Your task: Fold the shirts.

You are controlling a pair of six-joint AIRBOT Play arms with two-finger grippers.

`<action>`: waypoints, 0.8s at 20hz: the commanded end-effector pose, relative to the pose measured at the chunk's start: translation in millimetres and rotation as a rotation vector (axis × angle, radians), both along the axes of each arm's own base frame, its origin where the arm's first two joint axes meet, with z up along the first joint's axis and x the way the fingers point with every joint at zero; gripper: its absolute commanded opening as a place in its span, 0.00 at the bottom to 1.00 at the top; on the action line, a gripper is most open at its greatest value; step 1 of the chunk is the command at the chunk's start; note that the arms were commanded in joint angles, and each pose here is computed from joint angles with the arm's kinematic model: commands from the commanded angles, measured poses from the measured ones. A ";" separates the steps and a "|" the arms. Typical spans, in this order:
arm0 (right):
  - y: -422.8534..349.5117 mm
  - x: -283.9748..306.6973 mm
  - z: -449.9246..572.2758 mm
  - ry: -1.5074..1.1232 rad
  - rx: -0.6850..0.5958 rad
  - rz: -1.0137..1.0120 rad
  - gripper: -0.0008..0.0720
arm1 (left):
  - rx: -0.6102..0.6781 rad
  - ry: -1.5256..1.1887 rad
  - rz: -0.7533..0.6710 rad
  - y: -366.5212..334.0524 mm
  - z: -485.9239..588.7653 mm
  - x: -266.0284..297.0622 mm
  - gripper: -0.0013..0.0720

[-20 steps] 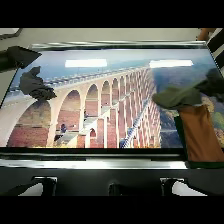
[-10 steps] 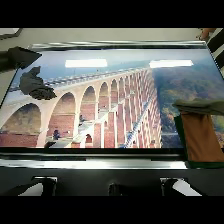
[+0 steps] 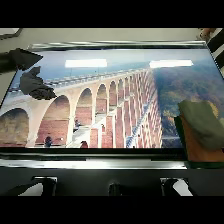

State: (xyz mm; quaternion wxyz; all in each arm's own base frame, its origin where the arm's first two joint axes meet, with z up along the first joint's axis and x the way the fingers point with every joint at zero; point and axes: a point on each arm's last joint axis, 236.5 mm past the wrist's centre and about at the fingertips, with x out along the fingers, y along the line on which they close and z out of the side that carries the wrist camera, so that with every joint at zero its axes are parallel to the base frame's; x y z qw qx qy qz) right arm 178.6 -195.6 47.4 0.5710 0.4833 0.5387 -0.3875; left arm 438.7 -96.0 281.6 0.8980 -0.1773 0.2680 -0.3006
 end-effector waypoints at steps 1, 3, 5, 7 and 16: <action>23.0 -44.4 -57.4 0.145 0.039 0.001 0.32 | 0.001 0.012 -0.012 -1.8 -1.8 -3.1 0.07; -1.3 -37.2 -52.1 0.110 -0.069 0.130 0.97 | 0.007 0.025 -0.027 -3.6 -4.8 -6.7 0.07; -36.3 -11.5 -15.7 0.017 -0.227 0.216 0.95 | 0.037 0.039 -0.016 0.4 -11.2 -6.3 0.06; -71.8 45.8 56.5 -0.172 -0.471 0.269 0.95 | 0.193 0.070 0.116 27.6 -33.9 9.2 0.06; 232.2 229.7 50.1 -0.417 -0.222 1.004 0.92 | 0.680 0.684 0.191 51.9 -237.2 -41.5 0.95</action>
